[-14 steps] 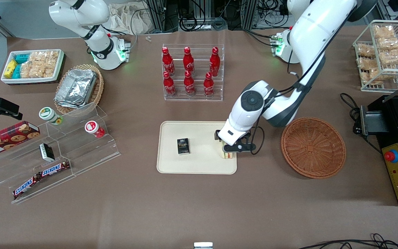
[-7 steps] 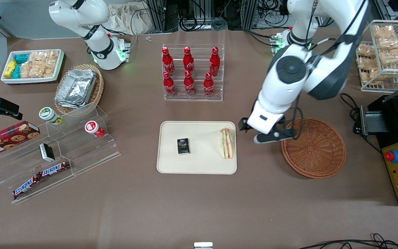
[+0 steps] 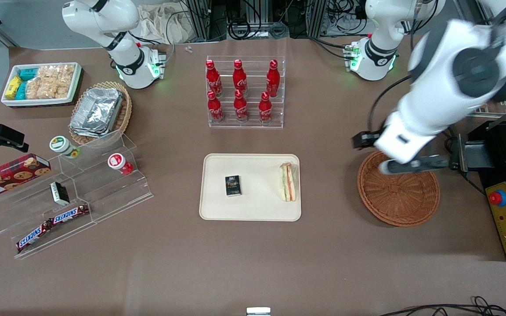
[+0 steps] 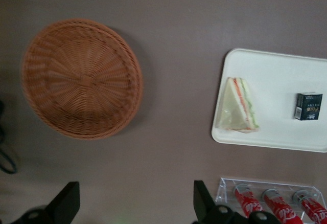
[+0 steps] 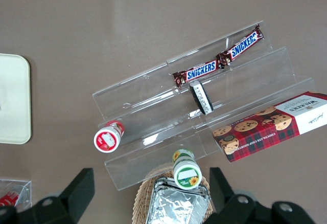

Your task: Place sandwich from basket to tray

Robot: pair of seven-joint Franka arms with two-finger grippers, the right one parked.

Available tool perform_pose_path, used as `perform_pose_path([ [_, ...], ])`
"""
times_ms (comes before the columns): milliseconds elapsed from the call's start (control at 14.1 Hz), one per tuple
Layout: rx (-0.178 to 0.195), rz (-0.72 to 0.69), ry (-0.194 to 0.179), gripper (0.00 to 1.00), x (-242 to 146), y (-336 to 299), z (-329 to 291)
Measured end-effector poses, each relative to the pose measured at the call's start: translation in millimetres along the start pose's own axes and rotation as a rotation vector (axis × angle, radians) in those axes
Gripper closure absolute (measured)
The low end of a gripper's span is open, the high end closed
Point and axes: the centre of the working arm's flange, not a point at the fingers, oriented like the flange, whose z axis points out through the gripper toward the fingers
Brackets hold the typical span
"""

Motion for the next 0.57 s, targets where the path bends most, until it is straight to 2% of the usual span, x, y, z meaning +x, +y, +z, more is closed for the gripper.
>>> perform_pose_path([
  [141,0.017,-0.005,-0.005,0.0,-13,-48,-30],
  [283,0.022,-0.008,0.006,0.0,-27,-80,-50],
  [566,0.026,-0.011,0.007,0.0,-33,-89,-52],
])
